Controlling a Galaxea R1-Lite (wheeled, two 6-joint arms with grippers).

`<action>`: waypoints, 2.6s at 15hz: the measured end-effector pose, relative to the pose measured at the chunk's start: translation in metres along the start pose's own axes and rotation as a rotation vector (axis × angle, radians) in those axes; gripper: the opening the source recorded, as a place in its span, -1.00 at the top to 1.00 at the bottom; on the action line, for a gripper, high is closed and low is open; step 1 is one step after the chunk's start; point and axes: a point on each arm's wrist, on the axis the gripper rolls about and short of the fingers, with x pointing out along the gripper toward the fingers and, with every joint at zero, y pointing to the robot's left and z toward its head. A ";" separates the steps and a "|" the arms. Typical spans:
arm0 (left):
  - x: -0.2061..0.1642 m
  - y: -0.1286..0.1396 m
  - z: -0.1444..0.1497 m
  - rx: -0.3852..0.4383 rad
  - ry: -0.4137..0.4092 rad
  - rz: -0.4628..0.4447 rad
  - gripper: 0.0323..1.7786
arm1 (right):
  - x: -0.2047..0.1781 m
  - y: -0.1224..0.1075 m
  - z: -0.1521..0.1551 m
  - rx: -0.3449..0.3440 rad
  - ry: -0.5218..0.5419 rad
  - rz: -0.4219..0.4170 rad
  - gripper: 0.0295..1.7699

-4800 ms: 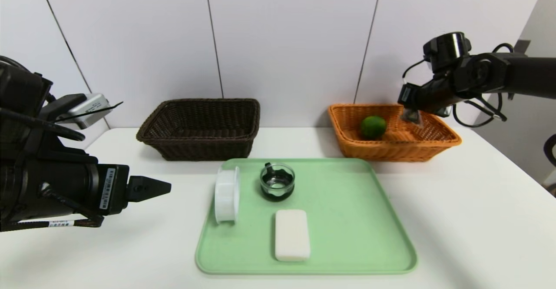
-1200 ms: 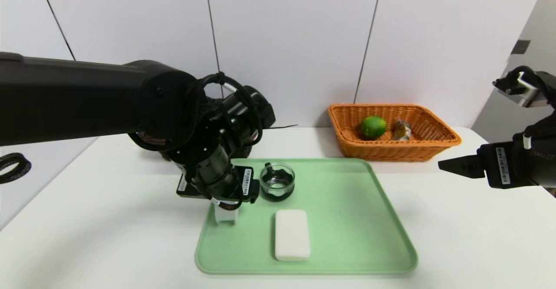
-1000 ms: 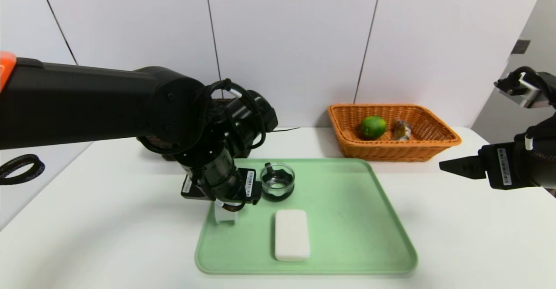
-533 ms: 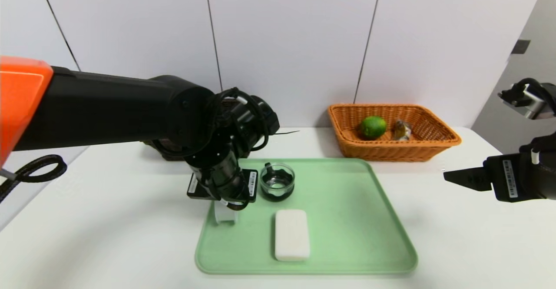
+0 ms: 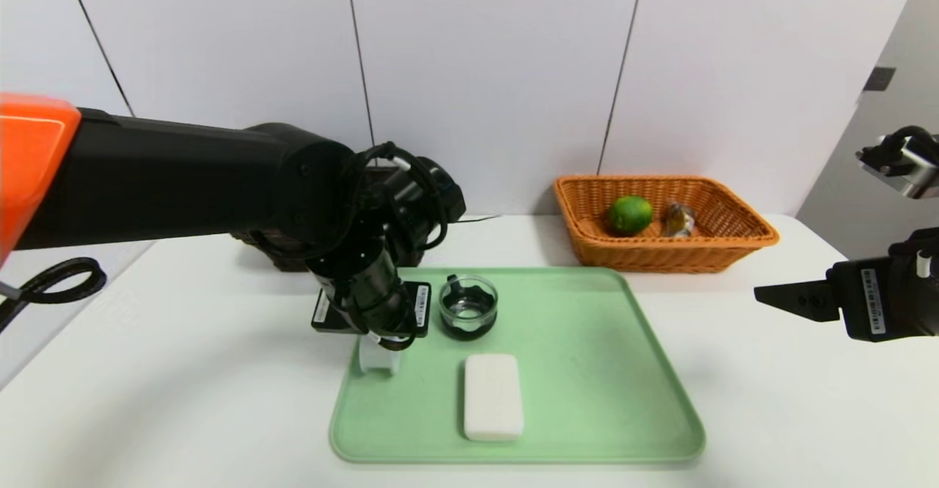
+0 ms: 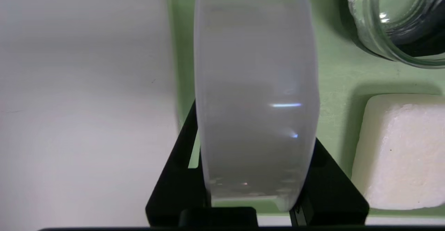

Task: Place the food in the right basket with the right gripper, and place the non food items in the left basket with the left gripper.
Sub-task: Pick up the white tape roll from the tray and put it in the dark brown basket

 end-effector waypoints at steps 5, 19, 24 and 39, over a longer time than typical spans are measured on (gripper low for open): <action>-0.066 0.012 0.005 -0.024 -0.114 -0.149 0.36 | 0.001 0.000 0.000 0.003 0.005 0.002 -0.92; -0.112 0.105 0.088 -0.143 -0.487 -0.131 0.36 | 0.016 0.006 0.006 0.000 0.000 0.010 -0.92; -0.056 0.123 0.119 -0.180 -0.473 -0.054 0.36 | 0.019 0.006 0.006 0.001 0.010 0.005 -0.92; 0.062 0.164 0.147 -0.129 -0.346 0.094 0.36 | 0.035 0.010 0.007 -0.012 0.054 0.004 -0.92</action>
